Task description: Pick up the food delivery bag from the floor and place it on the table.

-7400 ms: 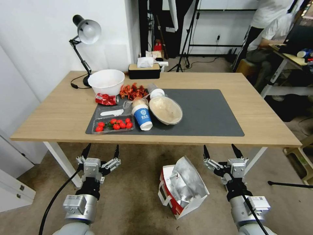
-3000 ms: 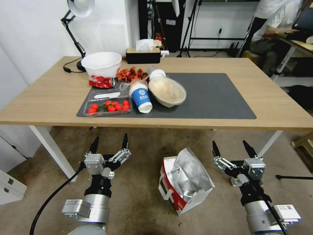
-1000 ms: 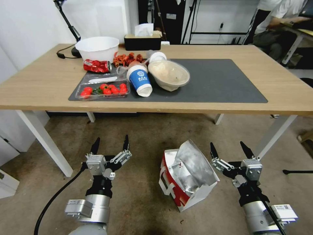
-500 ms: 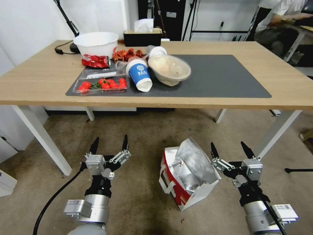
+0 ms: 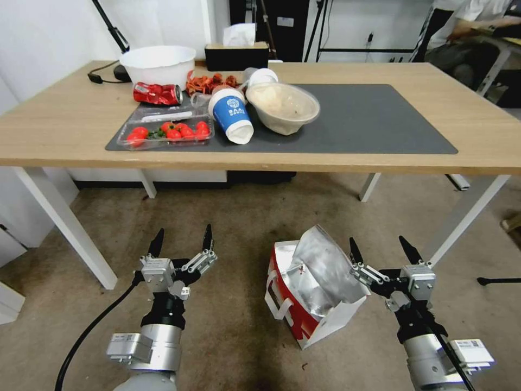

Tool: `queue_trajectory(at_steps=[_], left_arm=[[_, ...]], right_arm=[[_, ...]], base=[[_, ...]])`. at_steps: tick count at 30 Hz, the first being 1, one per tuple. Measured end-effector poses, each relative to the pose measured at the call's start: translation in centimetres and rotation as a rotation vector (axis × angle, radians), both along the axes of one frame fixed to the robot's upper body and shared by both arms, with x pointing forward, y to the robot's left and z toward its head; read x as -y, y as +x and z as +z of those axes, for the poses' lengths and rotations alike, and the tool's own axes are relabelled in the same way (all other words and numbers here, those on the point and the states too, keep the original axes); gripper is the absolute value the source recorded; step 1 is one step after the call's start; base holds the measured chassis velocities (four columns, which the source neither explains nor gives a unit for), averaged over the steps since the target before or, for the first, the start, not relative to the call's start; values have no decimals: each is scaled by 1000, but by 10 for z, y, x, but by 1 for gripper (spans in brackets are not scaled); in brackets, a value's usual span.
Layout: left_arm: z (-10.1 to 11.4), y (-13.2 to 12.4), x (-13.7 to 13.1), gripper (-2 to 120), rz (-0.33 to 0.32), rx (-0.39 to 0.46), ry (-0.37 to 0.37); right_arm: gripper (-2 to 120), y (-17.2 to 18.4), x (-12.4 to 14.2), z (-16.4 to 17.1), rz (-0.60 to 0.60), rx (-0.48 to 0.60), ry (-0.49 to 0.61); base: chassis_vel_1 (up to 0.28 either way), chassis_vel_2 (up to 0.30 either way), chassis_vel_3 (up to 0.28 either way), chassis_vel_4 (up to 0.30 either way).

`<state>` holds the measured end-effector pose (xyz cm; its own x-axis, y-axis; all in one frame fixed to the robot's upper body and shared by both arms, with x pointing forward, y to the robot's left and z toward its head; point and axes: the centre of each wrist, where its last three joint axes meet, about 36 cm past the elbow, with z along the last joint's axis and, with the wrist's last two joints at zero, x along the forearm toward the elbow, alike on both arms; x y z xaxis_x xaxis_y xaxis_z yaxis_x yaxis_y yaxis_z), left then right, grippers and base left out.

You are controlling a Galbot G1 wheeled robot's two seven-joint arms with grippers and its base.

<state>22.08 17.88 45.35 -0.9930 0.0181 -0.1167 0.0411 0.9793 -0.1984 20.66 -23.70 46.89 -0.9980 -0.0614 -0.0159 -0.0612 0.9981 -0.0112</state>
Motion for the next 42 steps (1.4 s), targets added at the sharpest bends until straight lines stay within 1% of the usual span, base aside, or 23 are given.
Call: queue_trajectory(at_steps=[13, 42], left_arm=[[-6, 1, 1, 100, 4, -8, 5], [-7, 0, 0, 100, 2, 2, 7]], right_arm=[[100, 3, 0, -4, 1, -6, 6], [100, 0, 1, -1, -4, -9, 1]], base=[[0, 0, 0, 0], [0, 0, 0, 0]])
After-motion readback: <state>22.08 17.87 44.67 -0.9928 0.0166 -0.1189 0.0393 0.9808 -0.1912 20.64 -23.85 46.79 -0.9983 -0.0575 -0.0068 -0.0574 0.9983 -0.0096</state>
